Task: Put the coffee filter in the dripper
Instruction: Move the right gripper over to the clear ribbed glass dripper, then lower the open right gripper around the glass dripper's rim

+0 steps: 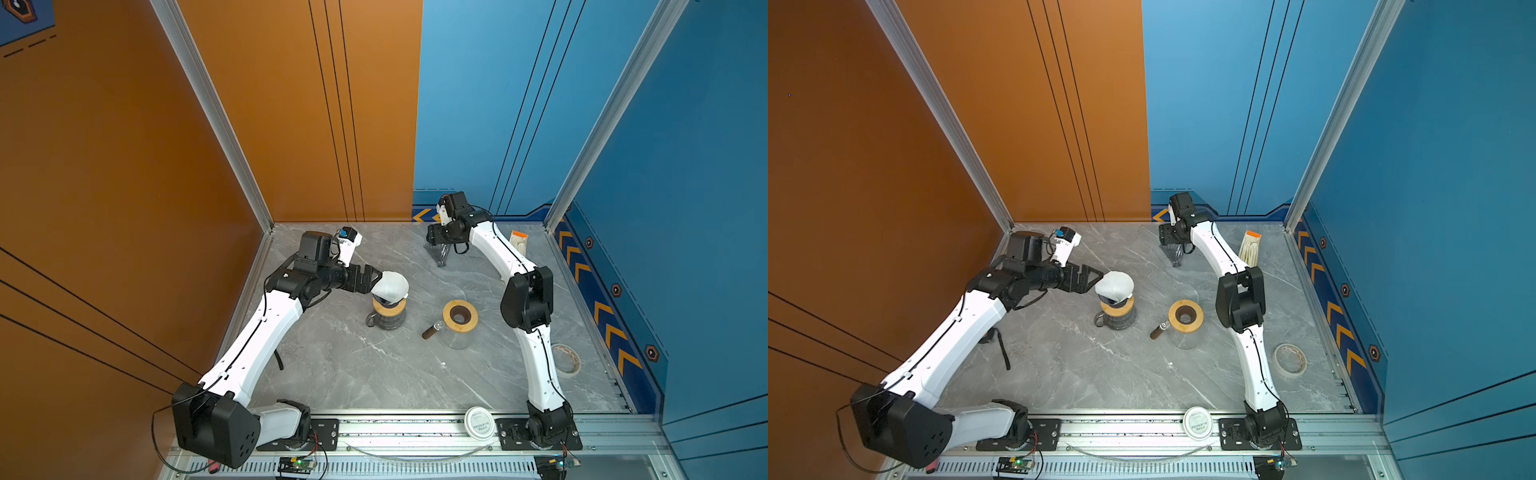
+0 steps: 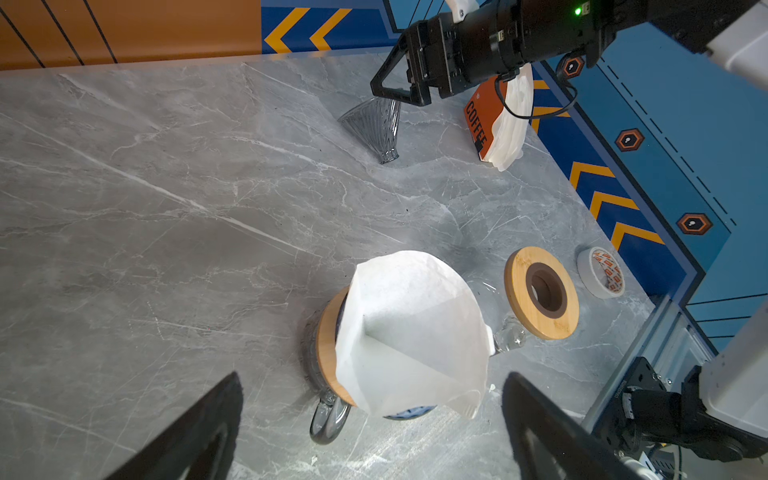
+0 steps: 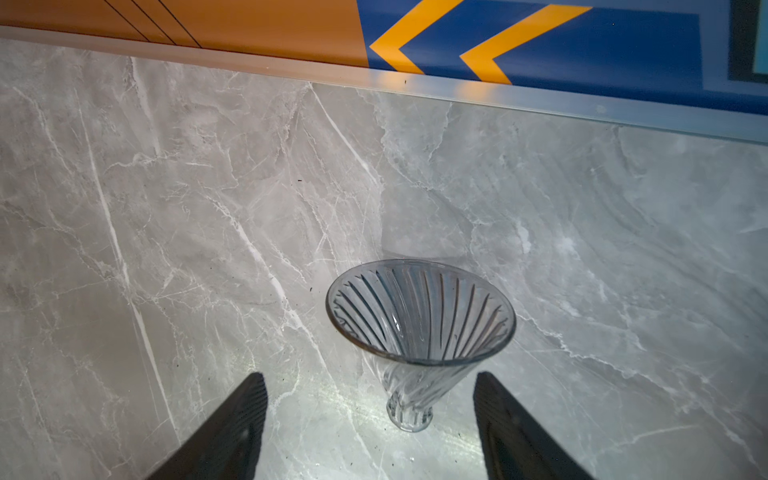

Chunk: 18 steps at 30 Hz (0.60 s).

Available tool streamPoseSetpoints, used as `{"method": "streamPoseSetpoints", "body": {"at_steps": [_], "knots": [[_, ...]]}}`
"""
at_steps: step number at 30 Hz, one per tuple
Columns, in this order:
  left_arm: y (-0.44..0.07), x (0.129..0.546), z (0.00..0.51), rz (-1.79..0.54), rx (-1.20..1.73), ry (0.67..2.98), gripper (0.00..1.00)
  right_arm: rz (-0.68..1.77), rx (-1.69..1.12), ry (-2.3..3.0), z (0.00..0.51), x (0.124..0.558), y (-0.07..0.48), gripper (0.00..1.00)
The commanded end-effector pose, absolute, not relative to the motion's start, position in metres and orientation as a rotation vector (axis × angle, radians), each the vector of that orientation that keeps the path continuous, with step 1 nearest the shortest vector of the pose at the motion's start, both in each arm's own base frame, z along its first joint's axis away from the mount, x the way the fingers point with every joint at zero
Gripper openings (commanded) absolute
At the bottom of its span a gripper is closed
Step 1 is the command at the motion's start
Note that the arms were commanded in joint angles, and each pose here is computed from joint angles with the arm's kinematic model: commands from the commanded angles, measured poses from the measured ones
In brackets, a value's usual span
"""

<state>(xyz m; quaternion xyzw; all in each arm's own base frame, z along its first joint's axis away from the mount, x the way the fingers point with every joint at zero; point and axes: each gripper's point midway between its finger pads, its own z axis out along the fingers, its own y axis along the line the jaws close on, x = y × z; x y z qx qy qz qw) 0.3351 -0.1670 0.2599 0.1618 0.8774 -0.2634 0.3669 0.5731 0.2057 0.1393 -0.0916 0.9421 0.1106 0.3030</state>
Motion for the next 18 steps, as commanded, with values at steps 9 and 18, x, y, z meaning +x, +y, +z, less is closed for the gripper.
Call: {"method": "streamPoseSetpoints", "body": {"at_steps": [9,18], "knots": [[-0.162,0.333,0.257,-0.677,0.376,2.297,0.98,0.351,-0.419,2.433,0.132,0.590,0.198,0.77],[-0.166,0.335,0.256,-0.672,0.371,2.306,0.98,0.543,-0.442,2.410,0.123,0.595,0.202,0.77]]}}
